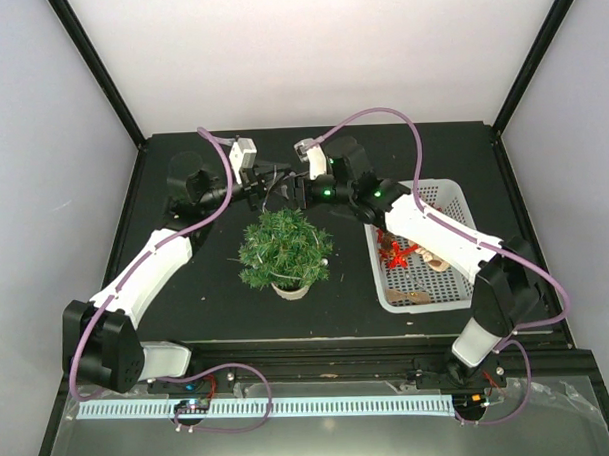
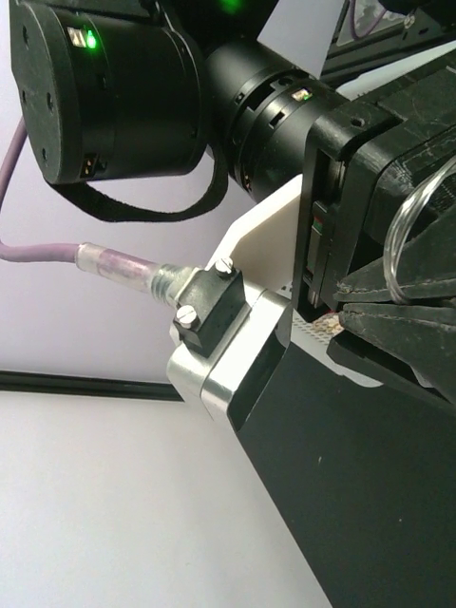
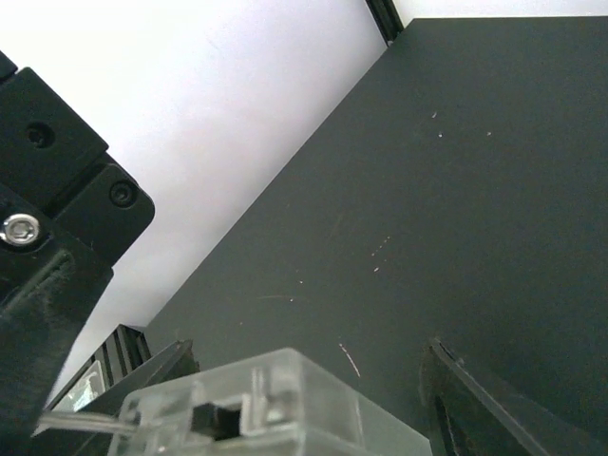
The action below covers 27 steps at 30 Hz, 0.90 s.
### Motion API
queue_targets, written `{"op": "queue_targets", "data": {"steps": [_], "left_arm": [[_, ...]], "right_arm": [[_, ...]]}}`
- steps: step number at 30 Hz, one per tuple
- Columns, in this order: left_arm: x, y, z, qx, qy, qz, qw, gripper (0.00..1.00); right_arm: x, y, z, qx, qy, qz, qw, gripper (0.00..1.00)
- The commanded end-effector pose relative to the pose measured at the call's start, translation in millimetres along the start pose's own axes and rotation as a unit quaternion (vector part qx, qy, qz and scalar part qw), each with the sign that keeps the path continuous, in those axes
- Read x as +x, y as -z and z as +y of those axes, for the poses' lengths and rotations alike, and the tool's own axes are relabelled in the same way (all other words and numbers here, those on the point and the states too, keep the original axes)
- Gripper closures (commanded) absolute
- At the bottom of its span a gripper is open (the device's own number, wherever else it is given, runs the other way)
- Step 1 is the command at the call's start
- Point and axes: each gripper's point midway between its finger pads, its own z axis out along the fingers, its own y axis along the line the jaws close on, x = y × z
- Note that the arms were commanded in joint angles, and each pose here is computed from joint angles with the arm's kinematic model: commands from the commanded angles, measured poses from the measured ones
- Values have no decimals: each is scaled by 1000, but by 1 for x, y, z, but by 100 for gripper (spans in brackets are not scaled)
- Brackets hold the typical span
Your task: Decorate the small christmas tree
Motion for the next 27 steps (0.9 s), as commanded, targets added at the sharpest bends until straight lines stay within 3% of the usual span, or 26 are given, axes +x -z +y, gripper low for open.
{"op": "queue_targets", "data": {"steps": [1, 6, 19, 27], "left_arm": [[-11, 4, -5, 5, -18, -13, 1000, 98], [-10, 5, -2, -3, -18, -11, 1000, 98], [-11, 6, 8, -27, -25, -11, 999, 96], [-8, 7, 13, -39, -30, -6, 999, 82]], "right_arm": [[-9, 3, -7, 29, 9, -21, 999, 39], [-8, 9, -9, 41, 11, -23, 999, 47], [-1, 19, -11, 53, 17, -16, 998, 57], [-6, 22, -12, 72, 31, -8, 997, 62]]}}
